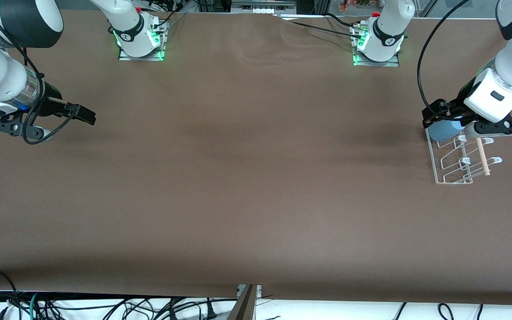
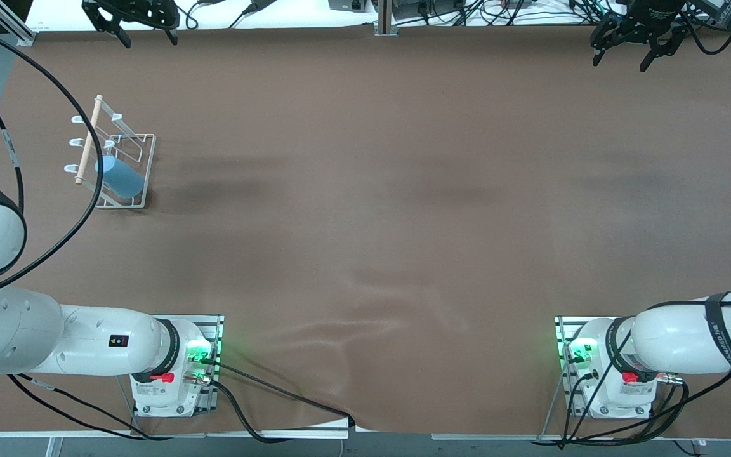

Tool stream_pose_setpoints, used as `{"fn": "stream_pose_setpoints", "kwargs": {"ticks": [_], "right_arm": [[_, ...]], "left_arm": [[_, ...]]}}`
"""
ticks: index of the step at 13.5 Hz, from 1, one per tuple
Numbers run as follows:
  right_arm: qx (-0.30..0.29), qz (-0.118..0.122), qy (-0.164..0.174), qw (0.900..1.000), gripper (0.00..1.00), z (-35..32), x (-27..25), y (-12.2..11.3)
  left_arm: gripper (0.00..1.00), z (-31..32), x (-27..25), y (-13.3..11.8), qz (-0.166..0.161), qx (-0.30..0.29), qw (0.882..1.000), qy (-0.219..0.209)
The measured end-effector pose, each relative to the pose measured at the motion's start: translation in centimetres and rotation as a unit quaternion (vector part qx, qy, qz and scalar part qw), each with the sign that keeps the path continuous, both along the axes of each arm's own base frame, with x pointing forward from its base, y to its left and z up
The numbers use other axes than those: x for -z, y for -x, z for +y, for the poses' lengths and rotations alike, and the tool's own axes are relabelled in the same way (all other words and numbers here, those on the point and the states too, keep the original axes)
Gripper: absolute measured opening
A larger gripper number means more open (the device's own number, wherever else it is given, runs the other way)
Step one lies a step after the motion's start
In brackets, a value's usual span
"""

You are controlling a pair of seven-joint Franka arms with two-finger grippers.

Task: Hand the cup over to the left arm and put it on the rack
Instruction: 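Release the cup and raise the left gripper away from the rack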

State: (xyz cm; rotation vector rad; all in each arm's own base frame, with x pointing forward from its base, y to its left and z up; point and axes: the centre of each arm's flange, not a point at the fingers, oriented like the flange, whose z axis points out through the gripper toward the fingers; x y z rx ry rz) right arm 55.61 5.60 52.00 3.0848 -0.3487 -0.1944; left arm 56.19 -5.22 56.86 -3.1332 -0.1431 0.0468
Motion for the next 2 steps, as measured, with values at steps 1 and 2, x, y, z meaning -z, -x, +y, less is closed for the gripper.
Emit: {"fn": "stream_pose_setpoints", "kwargs": {"ticks": [1, 2], "right_arm": [[0.0, 0.0, 0.0, 1.0, 1.0, 0.0, 0.0, 0.0], [0.0, 0.0, 0.0, 1.0, 1.0, 0.0, 0.0, 0.0]], "left_arm": [[1.0, 0.08, 0.15, 0.09, 0.001, 0.002, 1.0, 0.0], [1.0, 0.1, 0.28, 0.17, 0.001, 0.005, 1.0, 0.0]]}}
